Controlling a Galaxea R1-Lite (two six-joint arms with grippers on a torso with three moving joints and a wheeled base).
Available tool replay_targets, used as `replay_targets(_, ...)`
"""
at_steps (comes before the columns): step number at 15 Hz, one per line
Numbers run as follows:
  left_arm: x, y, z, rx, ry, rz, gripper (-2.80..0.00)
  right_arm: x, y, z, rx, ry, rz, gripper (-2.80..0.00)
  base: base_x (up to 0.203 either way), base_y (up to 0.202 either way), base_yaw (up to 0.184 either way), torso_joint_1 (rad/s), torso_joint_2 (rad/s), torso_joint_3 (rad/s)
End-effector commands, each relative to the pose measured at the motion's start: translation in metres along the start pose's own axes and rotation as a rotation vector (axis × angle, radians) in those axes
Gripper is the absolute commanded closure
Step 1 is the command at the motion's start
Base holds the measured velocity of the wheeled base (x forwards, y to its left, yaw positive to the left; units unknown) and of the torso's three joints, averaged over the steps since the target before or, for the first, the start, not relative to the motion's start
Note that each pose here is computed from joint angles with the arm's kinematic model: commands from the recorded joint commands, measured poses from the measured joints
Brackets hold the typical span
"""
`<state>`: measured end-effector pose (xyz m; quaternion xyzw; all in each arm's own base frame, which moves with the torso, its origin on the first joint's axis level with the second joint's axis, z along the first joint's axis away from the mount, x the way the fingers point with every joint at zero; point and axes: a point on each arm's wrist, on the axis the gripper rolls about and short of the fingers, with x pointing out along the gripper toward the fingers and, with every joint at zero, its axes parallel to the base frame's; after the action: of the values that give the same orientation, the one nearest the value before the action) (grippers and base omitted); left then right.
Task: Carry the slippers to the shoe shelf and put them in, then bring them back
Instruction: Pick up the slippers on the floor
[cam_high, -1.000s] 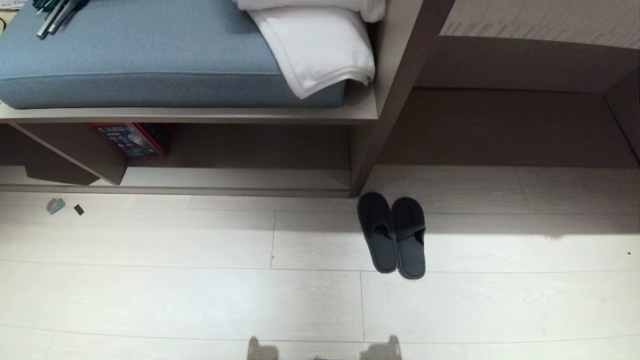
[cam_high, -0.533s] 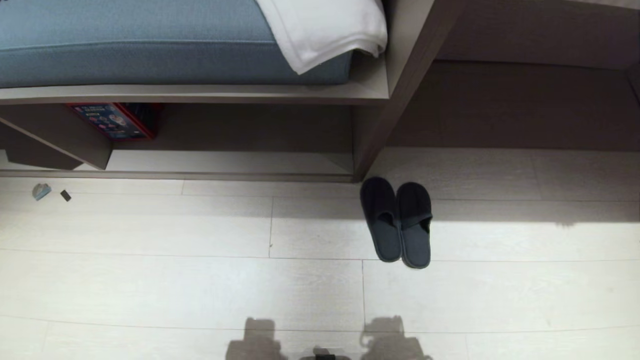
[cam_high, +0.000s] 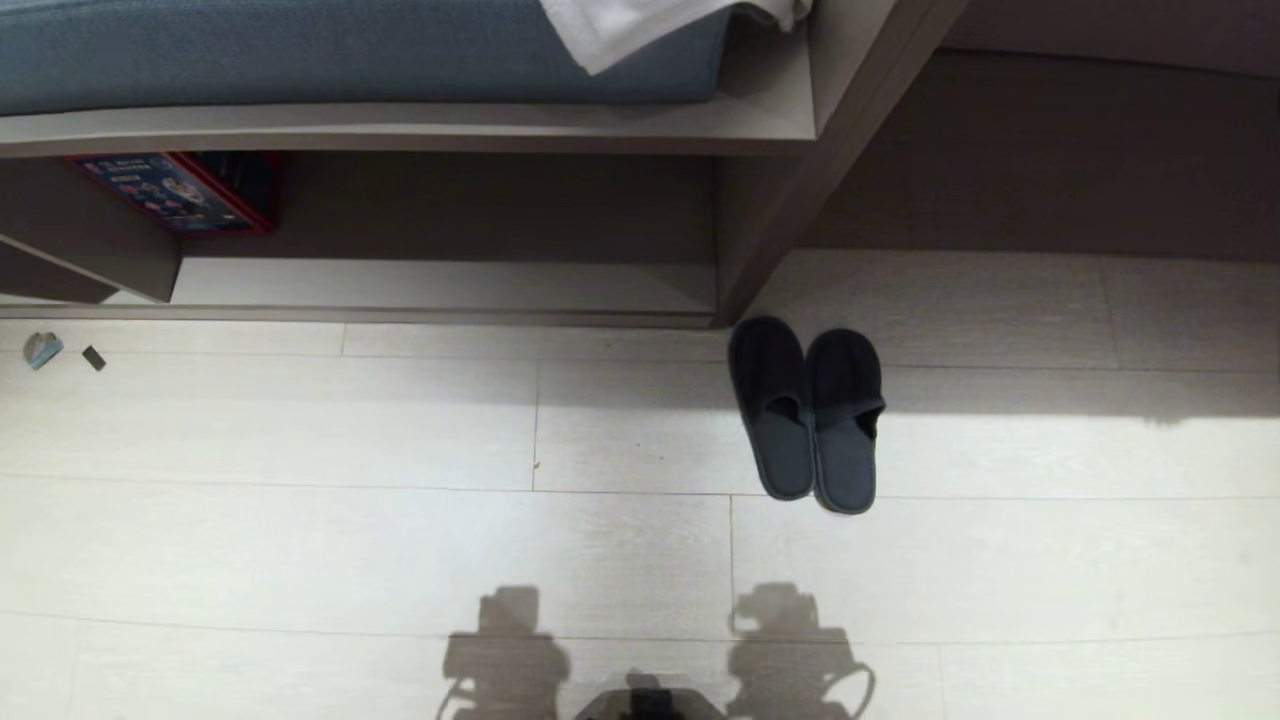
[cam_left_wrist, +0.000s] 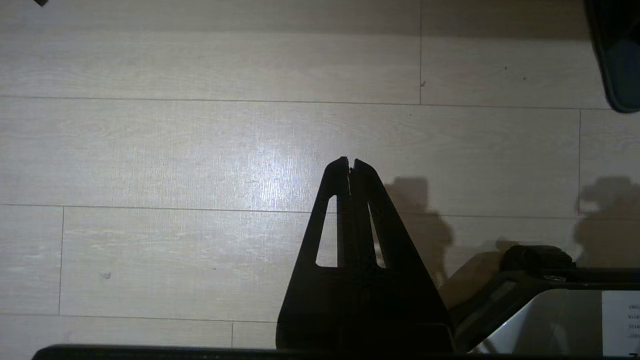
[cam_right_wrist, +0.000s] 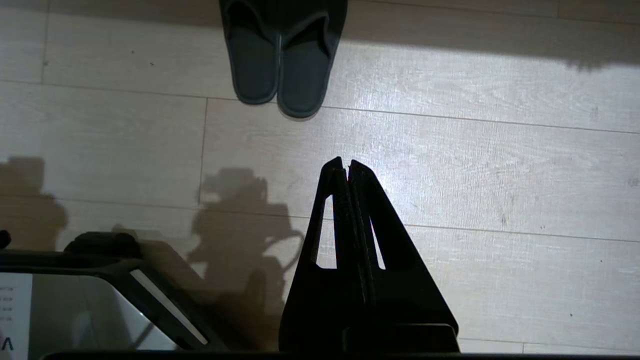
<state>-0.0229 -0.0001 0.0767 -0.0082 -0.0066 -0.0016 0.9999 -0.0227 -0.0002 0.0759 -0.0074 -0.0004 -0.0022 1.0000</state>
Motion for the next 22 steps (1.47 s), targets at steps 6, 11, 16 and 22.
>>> replay_targets(6,0.0004,0.0000,-0.0013,-0.001,0.006,0.000,0.00,-0.0001,0.0000,0.0002,-0.001,-0.001,0.001,0.00,0.000,0.000,0.000,0.002,0.00,-0.195)
replay_targets(11,0.0004,0.0000,-0.0013,-0.001,0.006,0.000,0.00,0.0000,0.0000,0.0001,-0.001,0.000,0.001,0.00,0.000,0.000,0.000,0.002,0.00,-0.197)
replay_targets(16,0.0004,0.0000,-0.0013,-0.001,0.006,0.000,0.00,0.0000,0.0000,-0.0001,0.001,0.000,0.001,0.00,0.000,0.000,0.000,0.002,0.00,-0.198)
replay_targets(22,0.0005,0.0000,-0.0011,-0.002,0.001,0.000,0.00,0.0000,0.0000,-0.0001,0.001,0.000,0.001,0.00,0.000,0.000,0.000,0.002,0.00,-0.198)
